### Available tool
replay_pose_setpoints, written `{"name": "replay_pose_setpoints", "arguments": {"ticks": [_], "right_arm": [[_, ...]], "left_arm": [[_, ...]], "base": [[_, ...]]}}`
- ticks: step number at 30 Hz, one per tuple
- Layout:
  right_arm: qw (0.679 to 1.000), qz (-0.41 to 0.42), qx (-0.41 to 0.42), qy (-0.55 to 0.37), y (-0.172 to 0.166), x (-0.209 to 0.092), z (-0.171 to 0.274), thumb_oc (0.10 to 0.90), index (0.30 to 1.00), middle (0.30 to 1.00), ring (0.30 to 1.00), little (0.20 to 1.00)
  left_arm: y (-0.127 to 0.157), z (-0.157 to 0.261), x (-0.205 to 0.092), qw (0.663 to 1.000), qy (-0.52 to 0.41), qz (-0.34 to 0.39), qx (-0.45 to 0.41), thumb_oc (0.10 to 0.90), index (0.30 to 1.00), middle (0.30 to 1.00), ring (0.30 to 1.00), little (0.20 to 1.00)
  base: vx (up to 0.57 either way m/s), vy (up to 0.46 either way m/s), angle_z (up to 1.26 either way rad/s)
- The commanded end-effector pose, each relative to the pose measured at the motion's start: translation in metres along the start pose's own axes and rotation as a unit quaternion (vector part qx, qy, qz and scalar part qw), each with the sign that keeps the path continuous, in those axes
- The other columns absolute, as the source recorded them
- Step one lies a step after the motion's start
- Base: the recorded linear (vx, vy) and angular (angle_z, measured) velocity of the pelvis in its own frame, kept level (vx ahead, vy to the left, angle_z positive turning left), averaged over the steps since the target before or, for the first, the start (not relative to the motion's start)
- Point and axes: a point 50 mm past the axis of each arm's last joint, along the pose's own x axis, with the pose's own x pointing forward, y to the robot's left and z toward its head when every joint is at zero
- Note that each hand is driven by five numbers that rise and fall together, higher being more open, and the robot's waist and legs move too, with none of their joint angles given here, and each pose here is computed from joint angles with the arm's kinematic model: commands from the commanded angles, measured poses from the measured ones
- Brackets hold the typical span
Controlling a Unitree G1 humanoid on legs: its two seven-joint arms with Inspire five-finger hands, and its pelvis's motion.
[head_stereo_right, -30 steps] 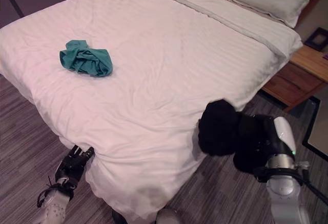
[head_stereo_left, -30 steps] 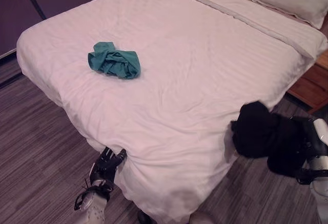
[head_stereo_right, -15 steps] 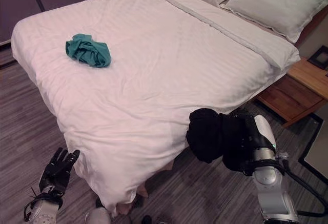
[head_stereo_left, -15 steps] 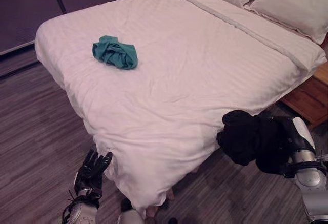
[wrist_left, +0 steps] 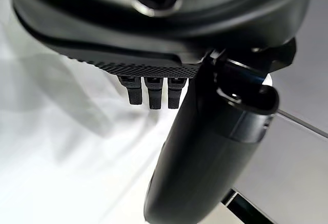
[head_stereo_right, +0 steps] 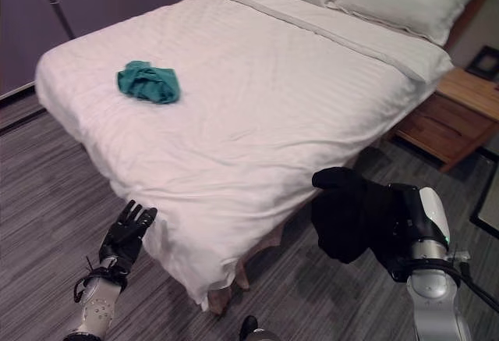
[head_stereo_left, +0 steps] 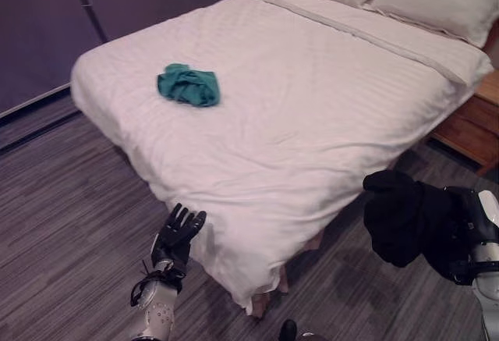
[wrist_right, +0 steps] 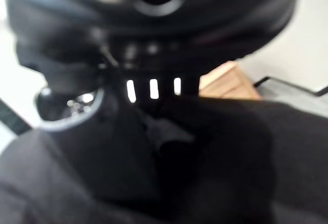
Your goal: Pick up bed clothes into laundry basket.
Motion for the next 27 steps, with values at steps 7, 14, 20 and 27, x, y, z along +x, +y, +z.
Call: {"name": "replay_pose_setpoints", "arguments": {"ticks": [7, 14, 20, 27], "right_arm": [[0.983, -0.104, 0.026, -0.149, -0.022, 0.021, 0.072, 0.400, 0.300, 0.300, 0.300, 0.300], [0.990, -0.097, 0.022, -0.104, -0.022, 0.017, 0.050, 0.400, 0.300, 0.300, 0.300, 0.300], [0.990, -0.108, 0.039, -0.087, -0.030, 0.009, 0.037, 0.400, 0.300, 0.300, 0.300, 0.300], [0.987, -0.129, 0.032, -0.085, -0.039, 0.005, 0.032, 0.400, 0.300, 0.300, 0.300, 0.300]], "left_arm": [[0.010, 0.079, -0.001, 0.986, -0.130, -0.007, 0.105, 0.800, 0.900, 0.900, 0.900, 0.900], [0.018, 0.082, -0.004, 0.982, -0.128, 0.017, 0.134, 0.800, 0.900, 0.900, 0.900, 0.900], [0.005, 0.084, 0.005, 0.981, -0.128, -0.007, 0.148, 0.800, 0.900, 0.900, 0.900, 0.900], [-0.037, 0.091, 0.025, 0.971, -0.138, -0.079, 0.176, 0.800, 0.900, 0.900, 0.900, 0.900]], "base": [[0.03, 0.493, 0.39], [0.14, 0.245, 0.68], [0.39, 0.087, 0.67], [0.48, 0.042, 0.14]]}}
